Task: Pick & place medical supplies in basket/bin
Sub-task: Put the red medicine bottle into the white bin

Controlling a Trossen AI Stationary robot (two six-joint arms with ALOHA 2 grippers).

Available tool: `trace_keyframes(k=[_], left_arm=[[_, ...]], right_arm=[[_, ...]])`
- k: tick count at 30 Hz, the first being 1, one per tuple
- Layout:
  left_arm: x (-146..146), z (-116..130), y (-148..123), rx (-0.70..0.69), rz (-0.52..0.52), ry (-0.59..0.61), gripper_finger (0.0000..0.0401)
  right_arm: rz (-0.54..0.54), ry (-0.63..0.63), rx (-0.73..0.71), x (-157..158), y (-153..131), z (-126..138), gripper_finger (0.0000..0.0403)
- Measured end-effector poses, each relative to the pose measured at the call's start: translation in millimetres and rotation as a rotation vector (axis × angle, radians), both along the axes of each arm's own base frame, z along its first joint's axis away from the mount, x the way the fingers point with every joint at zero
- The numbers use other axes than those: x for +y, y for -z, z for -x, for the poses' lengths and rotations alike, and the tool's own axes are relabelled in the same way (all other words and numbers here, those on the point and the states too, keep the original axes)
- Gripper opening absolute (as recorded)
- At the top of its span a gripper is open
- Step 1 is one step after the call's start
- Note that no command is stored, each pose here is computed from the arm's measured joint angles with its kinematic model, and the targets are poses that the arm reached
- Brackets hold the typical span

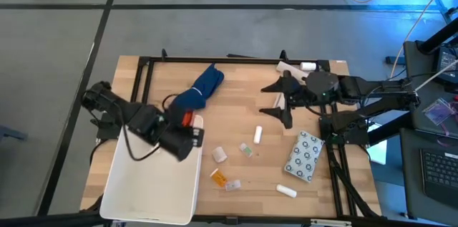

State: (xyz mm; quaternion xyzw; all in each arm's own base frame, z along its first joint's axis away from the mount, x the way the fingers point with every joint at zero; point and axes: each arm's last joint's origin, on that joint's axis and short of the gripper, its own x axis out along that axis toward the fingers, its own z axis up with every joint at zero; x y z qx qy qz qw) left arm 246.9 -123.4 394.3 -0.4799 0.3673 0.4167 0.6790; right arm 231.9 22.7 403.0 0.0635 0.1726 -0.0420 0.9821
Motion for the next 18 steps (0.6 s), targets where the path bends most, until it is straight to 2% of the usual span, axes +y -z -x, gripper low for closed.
trace_keyframes(k=[4,11,15,18], left_arm=[[-16.0,6.9,13.8,0.067,0.104,-0.064,0.0117],[-24.2,13.7,64.3,0.308,0.177,-0.211,0.0117],[-20.4,18.3,92.7,0.434,0.171,-0.288,0.0119],[-14.5,19.5,109.3,0.474,0.146,-0.351,0.012]], right_arm=[[0.016,0.039,0.001,-1.2,0.2,0.2,0.0352],[0.018,0.042,0.001,-1.3,0.2,0.0,0.0352],[0.014,0.043,-0.001,-1.3,0.1,0.0,0.0352],[-0.011,0.053,-0.003,-1.3,0.0,0.0,0.0352]])
